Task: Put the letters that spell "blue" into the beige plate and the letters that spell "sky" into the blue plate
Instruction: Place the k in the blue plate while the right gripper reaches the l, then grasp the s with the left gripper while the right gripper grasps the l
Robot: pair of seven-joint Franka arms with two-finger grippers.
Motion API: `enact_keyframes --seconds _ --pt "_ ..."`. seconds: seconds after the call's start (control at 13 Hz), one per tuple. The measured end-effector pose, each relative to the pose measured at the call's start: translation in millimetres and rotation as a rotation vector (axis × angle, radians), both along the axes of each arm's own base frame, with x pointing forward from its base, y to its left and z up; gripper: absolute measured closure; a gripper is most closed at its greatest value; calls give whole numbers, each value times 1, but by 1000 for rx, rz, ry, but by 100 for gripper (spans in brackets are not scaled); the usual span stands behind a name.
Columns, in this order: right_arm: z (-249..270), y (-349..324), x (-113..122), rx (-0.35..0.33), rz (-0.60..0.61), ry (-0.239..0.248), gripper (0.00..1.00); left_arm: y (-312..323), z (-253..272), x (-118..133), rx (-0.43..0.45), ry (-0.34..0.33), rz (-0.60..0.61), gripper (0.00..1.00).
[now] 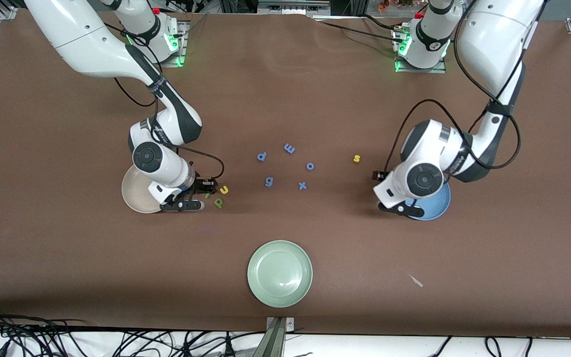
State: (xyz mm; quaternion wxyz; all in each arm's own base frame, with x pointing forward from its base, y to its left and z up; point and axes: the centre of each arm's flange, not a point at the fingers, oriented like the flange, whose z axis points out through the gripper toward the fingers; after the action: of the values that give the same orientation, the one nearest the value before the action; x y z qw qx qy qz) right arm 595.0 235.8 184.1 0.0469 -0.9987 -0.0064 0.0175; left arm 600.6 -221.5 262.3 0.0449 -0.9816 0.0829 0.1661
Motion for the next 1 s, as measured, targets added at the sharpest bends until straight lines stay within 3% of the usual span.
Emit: enact_keyframes --seconds 0.23,0.46,0.54,0.61,0.69,0.77,0.92,1.0 --pt "-2 2 -1 1 4 1 35 -54 4 -39 2 9 34 0" --pt "-8 6 -4 0 13 4 40 -74 -28 -66 -36 -27 32 0" --pt "-8 5 -3 0 12 3 48 -73 -44 -76 -54 -45 31 2" --pt "-8 5 -3 -1 13 2 48 -71 -60 -86 -74 -64 31 2" --pt "-8 5 -3 -4 15 0 57 -69 -73 -96 -89 -77 32 3" --pt "-8 5 -3 -5 17 0 57 -68 -81 -104 -96 -80 30 3" --pt "-8 1 -1 -13 18 -4 77 -67 -88 -111 -96 -76 27 24" --pt "-8 1 -1 -13 19 -4 77 -67 -88 -111 -97 -76 26 30"
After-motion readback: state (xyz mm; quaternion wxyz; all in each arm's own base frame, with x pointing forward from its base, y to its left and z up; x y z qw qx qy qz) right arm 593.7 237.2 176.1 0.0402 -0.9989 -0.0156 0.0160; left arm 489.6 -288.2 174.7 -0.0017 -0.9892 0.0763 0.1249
